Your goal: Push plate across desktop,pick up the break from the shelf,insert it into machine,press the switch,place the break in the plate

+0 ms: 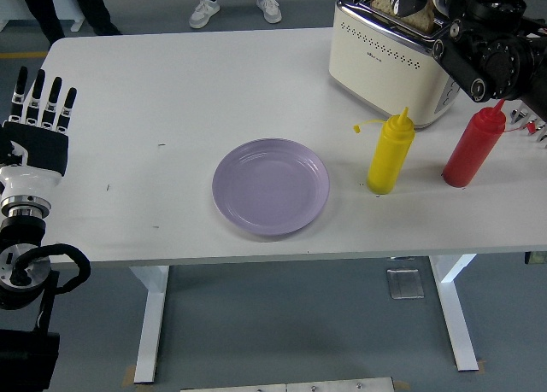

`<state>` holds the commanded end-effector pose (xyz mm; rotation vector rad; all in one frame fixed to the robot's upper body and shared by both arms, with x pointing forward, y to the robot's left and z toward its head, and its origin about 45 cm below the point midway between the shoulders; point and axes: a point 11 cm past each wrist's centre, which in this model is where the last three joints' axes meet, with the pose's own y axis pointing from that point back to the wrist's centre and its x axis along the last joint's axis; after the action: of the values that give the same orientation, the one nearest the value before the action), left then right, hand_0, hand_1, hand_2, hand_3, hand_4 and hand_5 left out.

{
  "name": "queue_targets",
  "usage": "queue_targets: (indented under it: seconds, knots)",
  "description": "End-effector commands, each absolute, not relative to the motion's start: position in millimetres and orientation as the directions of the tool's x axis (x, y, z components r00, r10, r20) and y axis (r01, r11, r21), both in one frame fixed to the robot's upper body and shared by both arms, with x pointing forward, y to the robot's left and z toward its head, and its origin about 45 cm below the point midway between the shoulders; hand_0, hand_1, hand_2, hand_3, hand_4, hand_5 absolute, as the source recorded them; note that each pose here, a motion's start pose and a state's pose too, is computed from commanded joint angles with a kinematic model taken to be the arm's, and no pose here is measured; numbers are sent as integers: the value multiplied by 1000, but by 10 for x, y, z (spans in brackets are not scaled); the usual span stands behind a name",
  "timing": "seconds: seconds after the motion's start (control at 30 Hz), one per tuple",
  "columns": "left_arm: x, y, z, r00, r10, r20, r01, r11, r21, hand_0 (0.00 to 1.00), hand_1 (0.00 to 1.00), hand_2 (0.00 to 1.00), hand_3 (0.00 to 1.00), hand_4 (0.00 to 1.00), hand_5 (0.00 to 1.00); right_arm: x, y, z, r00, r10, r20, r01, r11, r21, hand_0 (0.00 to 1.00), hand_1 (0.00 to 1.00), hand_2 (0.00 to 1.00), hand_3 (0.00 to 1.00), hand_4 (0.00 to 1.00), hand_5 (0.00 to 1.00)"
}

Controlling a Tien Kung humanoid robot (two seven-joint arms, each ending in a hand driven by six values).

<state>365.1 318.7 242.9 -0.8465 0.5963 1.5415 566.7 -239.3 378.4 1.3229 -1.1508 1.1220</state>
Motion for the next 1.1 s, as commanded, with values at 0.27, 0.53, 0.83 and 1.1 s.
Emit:
queue_targets:
  seconds: [0.27, 0.53, 0.83, 1.1]
  knots:
    - [3635, 3194, 2410, -21, 609, -793, -984, -152, -91, 797, 810, 833, 764, 619, 998, 5664, -2508, 4088, 24, -37, 999, -999, -45, 22, 232, 356, 432, 500, 334, 100]
    - [3605, 3218, 2372, -32, 610, -792, -984, -157, -82, 796, 810, 832, 764, 619, 998, 5580, -2537, 4691, -133, -51, 990, -986, -91, -138, 240, 340, 418, 486, 290, 92]
    - [3588, 3236, 2354, -38, 611, -791, -984, -161, -77, 796, 810, 832, 764, 619, 998, 5359, -2182, 5256, -192, -224, 955, -947, -213, -241, 250, 334, 410, 481, 275, 86]
    - [3571, 3285, 2347, -48, 611, -790, -982, -175, -76, 796, 810, 832, 764, 619, 998, 5108, -1570, 5187, -7, -284, 959, -903, -411, -128, 242, 333, 410, 480, 267, 88]
